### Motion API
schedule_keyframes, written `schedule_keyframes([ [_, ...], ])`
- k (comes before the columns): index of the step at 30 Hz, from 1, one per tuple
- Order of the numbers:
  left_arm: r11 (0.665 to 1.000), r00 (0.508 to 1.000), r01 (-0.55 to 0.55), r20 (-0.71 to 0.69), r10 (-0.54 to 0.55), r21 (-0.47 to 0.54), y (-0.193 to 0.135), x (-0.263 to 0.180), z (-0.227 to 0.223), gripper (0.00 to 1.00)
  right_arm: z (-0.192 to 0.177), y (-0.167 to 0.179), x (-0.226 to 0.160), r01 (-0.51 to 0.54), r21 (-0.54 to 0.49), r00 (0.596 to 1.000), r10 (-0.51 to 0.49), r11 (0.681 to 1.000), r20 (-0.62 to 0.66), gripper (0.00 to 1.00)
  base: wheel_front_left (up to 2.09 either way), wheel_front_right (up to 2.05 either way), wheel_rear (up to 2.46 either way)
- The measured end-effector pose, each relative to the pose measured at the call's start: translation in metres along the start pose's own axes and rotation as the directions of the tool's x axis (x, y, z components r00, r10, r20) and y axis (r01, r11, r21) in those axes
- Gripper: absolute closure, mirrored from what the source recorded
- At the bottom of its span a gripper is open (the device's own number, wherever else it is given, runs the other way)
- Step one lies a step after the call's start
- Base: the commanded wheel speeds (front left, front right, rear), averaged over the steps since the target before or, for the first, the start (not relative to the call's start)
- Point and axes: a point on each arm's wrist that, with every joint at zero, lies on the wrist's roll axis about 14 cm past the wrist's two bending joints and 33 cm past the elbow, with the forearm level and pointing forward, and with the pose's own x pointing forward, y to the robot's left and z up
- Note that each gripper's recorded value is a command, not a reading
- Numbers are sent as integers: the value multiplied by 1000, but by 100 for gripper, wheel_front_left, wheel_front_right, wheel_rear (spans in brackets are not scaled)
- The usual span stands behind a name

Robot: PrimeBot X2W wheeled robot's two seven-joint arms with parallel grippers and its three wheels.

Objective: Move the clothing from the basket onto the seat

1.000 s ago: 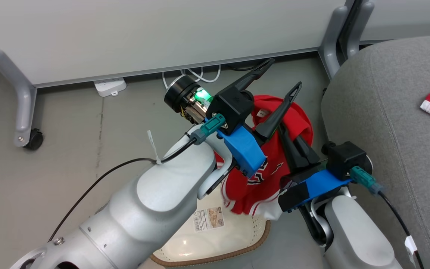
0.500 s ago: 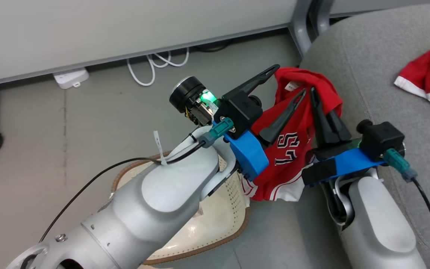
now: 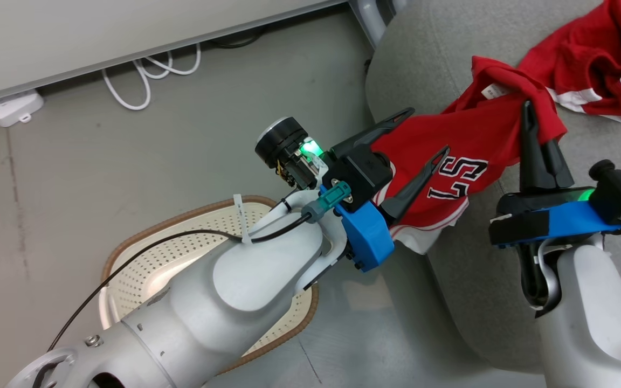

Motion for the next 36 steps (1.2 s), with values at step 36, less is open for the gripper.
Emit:
schedule_keyframes([
  [36, 987, 990, 139, -24, -141, -83, -32, 29, -41, 0, -21, -73, -35, 204, -75, 975, -210, 976, -72, 100, 0, 0, 0],
])
